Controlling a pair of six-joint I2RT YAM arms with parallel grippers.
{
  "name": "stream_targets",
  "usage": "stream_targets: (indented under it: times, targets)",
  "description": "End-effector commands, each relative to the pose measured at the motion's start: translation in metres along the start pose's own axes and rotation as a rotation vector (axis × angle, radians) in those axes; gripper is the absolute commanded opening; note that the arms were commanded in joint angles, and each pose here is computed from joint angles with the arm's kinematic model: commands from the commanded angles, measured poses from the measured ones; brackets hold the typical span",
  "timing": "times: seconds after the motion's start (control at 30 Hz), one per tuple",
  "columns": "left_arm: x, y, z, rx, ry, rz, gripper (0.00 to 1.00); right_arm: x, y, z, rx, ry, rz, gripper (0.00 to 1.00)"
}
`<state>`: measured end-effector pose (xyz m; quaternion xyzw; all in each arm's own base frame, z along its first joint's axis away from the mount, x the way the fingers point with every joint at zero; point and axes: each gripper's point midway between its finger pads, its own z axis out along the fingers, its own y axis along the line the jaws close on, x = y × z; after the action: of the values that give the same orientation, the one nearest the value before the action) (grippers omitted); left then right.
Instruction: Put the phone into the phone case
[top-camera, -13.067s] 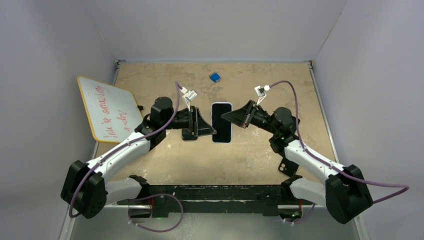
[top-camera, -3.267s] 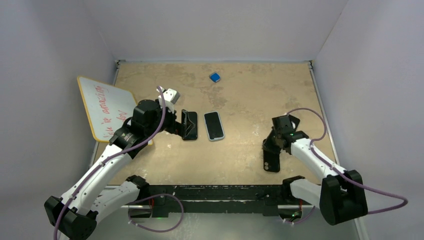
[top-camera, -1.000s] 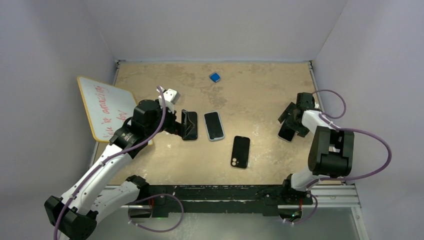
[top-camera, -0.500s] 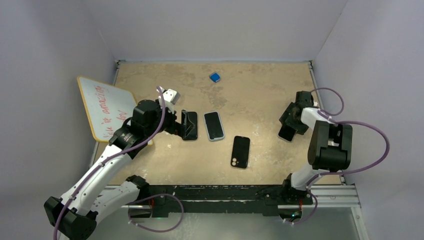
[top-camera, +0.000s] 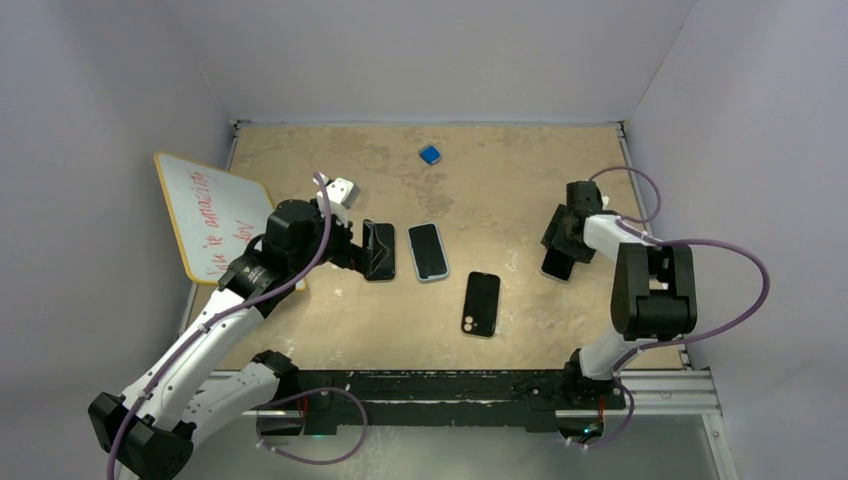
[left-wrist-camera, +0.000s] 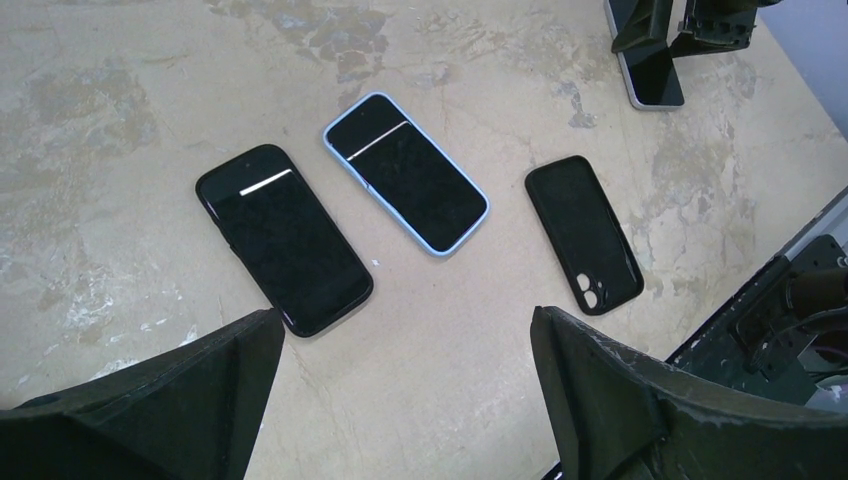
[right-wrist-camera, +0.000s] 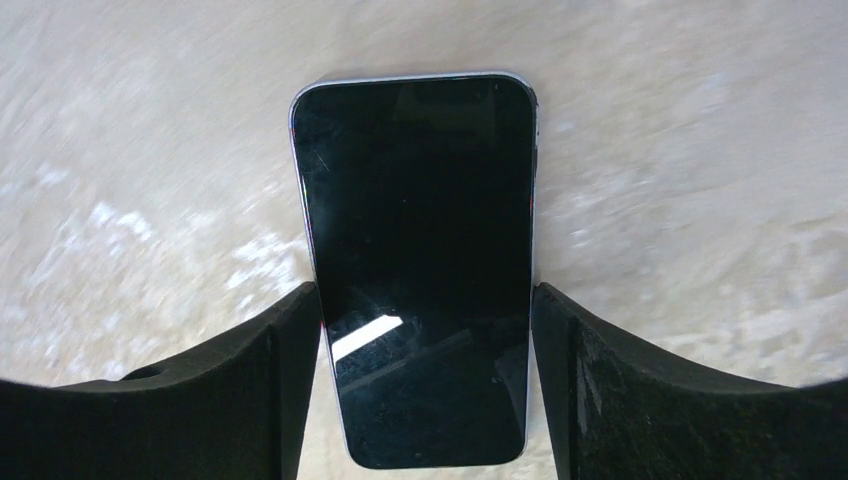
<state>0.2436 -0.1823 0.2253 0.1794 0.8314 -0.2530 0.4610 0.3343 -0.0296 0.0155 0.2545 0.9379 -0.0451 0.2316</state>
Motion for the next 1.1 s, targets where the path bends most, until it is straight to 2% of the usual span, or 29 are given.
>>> stream_targets:
  times: [0.0, 0.2, 0.4, 0.83, 1.07]
  targets:
    - [-0.012, 0.001, -0.003, -0.016, -0.036, 0.007, 1.0, 0.041, 0.032, -0.012, -0.111, 0.074, -0.086, 0.62]
    - [-0.008, 0.005, 0.001, -0.034, -0.017, -0.011, 0.98, 0.07, 0.043, -0.025, -0.185, 0.089, -0.101, 0.57]
    - [-0.008, 0.005, -0.002, -0.039, -0.021, -0.019, 0.98, 0.085, 0.048, -0.032, -0.207, 0.11, -0.132, 0.56]
    - [0.0, -0.011, 0.021, 0.047, 0.036, -0.129, 0.93, 0.093, 0.059, -0.059, -0.246, 0.082, -0.198, 0.48]
    - [0.001, -0.007, 0.023, 0.03, 0.038, -0.131, 0.93, 0.102, 0.071, -0.082, -0.306, 0.066, -0.209, 0.47]
